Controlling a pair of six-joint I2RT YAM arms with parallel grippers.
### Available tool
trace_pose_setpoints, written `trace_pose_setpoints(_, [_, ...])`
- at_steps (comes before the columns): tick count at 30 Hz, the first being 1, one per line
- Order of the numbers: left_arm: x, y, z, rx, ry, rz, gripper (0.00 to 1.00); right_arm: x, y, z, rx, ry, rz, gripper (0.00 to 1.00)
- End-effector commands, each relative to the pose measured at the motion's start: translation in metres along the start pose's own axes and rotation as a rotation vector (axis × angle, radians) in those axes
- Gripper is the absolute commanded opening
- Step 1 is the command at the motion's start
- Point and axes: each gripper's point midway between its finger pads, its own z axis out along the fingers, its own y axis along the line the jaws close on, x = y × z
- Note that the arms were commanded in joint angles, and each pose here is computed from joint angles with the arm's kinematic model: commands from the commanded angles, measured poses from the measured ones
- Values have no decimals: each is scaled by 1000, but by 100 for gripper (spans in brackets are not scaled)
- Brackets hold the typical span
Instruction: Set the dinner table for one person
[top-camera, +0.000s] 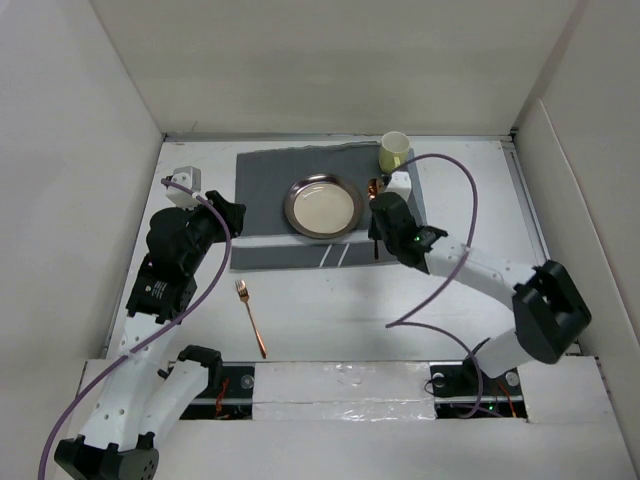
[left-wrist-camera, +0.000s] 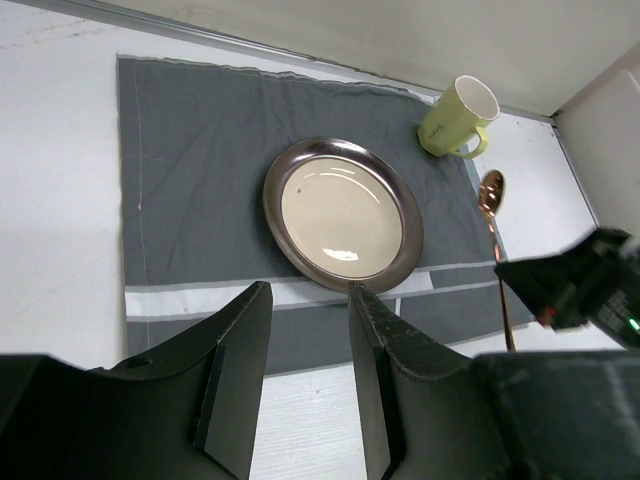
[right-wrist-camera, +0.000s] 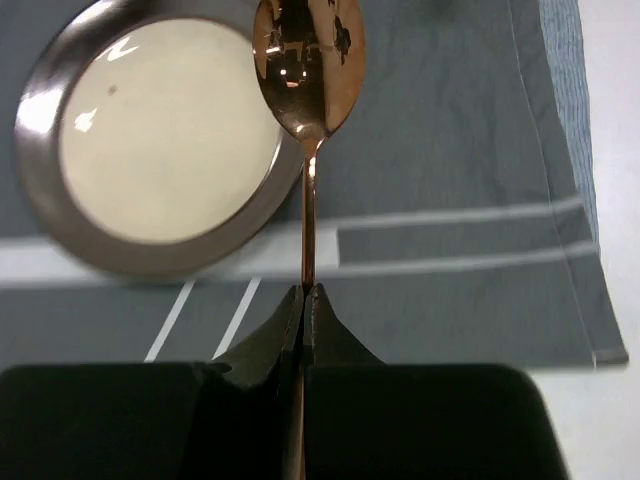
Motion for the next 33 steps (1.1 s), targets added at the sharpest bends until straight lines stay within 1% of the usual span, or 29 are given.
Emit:
trace_pose_setpoints(1, [-12,-6,-1,27,-40,16,34,-24,7,35,-58,-7,-40,0])
trace_pose_setpoints(2, [-11,-7,-1,29,-39,15,34,-41,15,44,-93,-34,-21,0])
trace_pose_setpoints(3, [-13,-7,-2,30,-47,13,34,-31,11,61,-77,3,-36,0])
trace_pose_setpoints(4, [-13,-6,-2,27,-49,12,34,-34,-2,73,-49,13,-24,0])
trace_pose_setpoints(5, [-13,-6,-2,22,-48,15,34,-39,-2,80,-50,24,-25,0])
trace_pose_setpoints(6, [-12,-5,-2,17,-44,14,34,-29,-8,93,-35,51,-35,0])
trace_pose_setpoints(7, [-13,-5,-2,19,-45,14,34,-31,-17,102,-17,53,-36,0])
trace_pose_setpoints(9, [-13,-6,-2,23,-50,13,34,-32,-20,114,-14,77,-39,0])
trace_pose_setpoints(10, [-12,-5,-2,20,-48,13,34,-22,-25,124,-3,108,-51,0])
trace_pose_setpoints(12, [-10,-4,0,14,-34,17,34,-22,-30,132,7,119,-55,0])
trace_pose_setpoints(14, [-12,-5,-1,16,-39,16,34,-13,-42,145,19,150,-55,0])
trace_pose_setpoints(15, [-12,-4,-1,13,-44,16,34,-7,-41,147,9,175,-61,0])
trace_pose_setpoints(16, [-12,-3,0,9,-44,14,34,-10,-44,152,15,180,-58,0])
trace_pose_setpoints(17, [-11,-2,1,3,-40,14,34,-1,-47,157,26,198,-68,0])
trace_pose_setpoints(23, [-7,2,5,-17,-23,15,34,10,-57,168,63,216,-52,0])
trace_pose_setpoints(24, [-5,3,7,-21,-14,15,34,8,-56,167,59,208,-44,10])
trace_pose_setpoints(26, [-2,5,9,-29,-4,15,35,7,-54,163,48,199,-33,26])
trace_pose_setpoints(27, [-1,7,11,-36,-2,15,37,-7,-52,156,37,169,-24,40])
trace_pose_setpoints(30, [7,14,18,-71,37,15,39,-23,-45,142,-2,138,-7,53])
trace_pose_setpoints(31, [8,15,21,-79,44,16,39,-41,-40,130,-28,104,2,56])
trace_pose_setpoints(33, [19,34,29,-169,85,27,38,-46,-35,112,-53,86,-1,58])
